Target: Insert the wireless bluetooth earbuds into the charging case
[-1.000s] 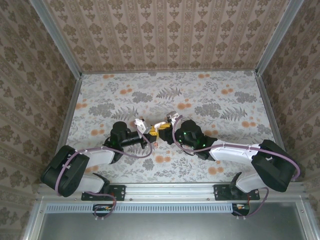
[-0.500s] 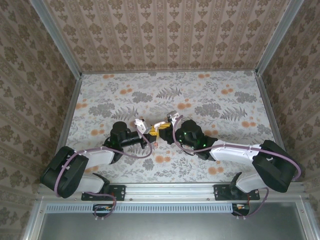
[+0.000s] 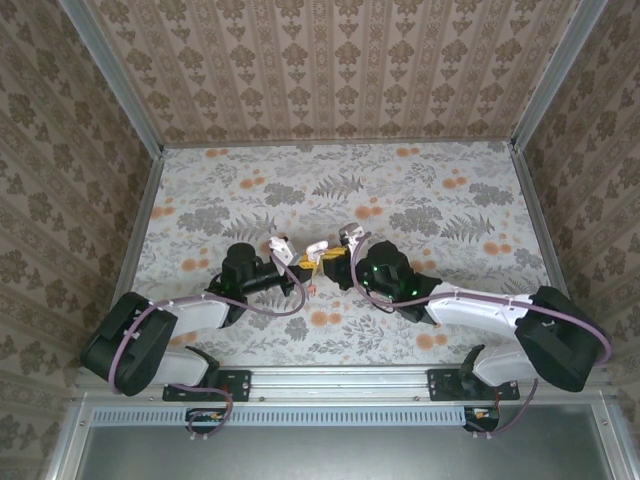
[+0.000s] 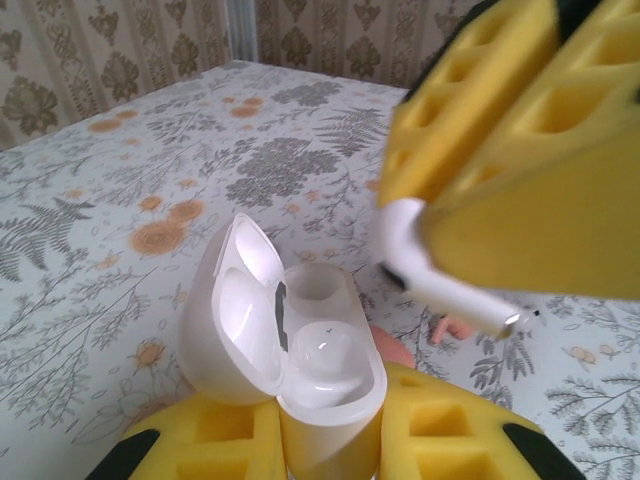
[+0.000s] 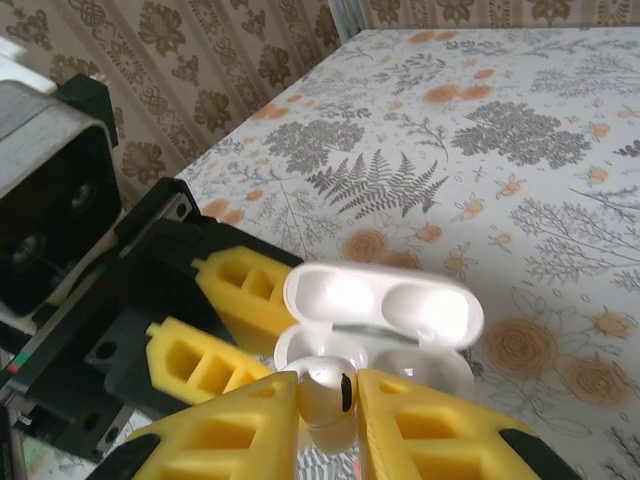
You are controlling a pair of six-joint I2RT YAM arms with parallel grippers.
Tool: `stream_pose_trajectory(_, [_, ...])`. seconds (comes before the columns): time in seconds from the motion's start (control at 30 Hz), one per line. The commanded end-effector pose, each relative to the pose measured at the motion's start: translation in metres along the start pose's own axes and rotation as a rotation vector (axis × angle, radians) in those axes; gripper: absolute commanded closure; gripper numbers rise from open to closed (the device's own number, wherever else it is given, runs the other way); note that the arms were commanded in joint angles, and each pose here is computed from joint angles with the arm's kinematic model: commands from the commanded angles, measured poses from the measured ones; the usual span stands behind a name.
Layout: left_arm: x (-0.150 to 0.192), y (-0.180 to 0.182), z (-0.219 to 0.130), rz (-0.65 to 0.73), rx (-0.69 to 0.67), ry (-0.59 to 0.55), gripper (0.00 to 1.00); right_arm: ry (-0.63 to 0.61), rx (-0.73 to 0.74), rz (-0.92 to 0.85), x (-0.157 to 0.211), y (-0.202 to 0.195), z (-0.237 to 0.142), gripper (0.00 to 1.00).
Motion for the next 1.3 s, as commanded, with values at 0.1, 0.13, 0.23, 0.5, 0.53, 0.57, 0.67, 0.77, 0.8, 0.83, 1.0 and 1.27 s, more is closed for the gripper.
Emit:
stream_pose_trajectory(0.1, [-0.001, 0.009, 0.004, 0.007, -0.067, 0.035, 0.92, 0.097, 0.156, -0.073, 0.007, -0.027, -0.029, 0.78])
stream_pose_trajectory(0.13, [-0.001, 0.01, 0.004, 0.004, -0.075, 0.041, 0.92, 0.122, 0.185, -0.08, 0.011, -0.033, -0.034, 0.78])
stream_pose_trajectory(0.23, [0.0, 0.012, 0.004, -0.004, -0.088, 0.058, 0.92, 0.175, 0.259, -0.076, 0.019, -0.049, -0.046, 0.78])
stream_pose_trajectory(0.5, [-0.004, 0.015, 0.003, -0.011, -0.113, 0.079, 0.92, 0.225, 0.428, 0.011, 0.027, -0.092, -0.069, 0.78])
stream_pose_trajectory(0.53, [-0.003, 0.015, 0.003, -0.011, -0.115, 0.084, 0.92, 0.237, 0.44, 0.022, 0.029, -0.095, -0.07, 0.77])
stream_pose_trajectory(0.57, [-0.003, 0.015, 0.002, -0.007, -0.117, 0.086, 0.92, 0.25, 0.454, 0.037, 0.03, -0.099, -0.071, 0.78])
stream_pose_trajectory(0.67, [-0.004, 0.014, 0.0, -0.001, -0.114, 0.095, 0.92, 0.286, 0.487, 0.076, 0.035, -0.11, -0.072, 0.77])
stream_pose_trajectory(0.77, [-0.003, 0.009, -0.002, 0.019, -0.088, 0.085, 0.92, 0.298, 0.467, 0.127, 0.036, -0.115, -0.069, 0.77])
stream_pose_trajectory(0.8, [-0.003, 0.008, -0.002, 0.028, -0.08, 0.081, 0.92, 0.298, 0.452, 0.146, 0.036, -0.115, -0.067, 0.77])
stream_pose_trajectory(0.83, [-0.002, 0.007, -0.002, 0.033, -0.072, 0.08, 0.92, 0.297, 0.434, 0.163, 0.035, -0.114, -0.065, 0.77])
stream_pose_trajectory(1.0, [0.0, 0.005, -0.001, 0.055, -0.055, 0.082, 0.92, 0.313, 0.414, 0.194, 0.028, -0.112, -0.059, 0.77])
stream_pose_trajectory(1.27, [0.0, 0.006, 0.0, 0.065, -0.06, 0.096, 0.92, 0.454, 0.497, 0.257, 0.038, -0.128, -0.059, 0.77])
Point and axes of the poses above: each hand's point on the last joint's axis, 136 mm out from that joint toward the fingers, its own z axis out along the fingers, its own y axis along the line the jaws close on, x = y × z, the point moved 8 cm from there along -z, back along the fingers, and after that the axes turned 10 degrees about z, right-handed, at the moved point
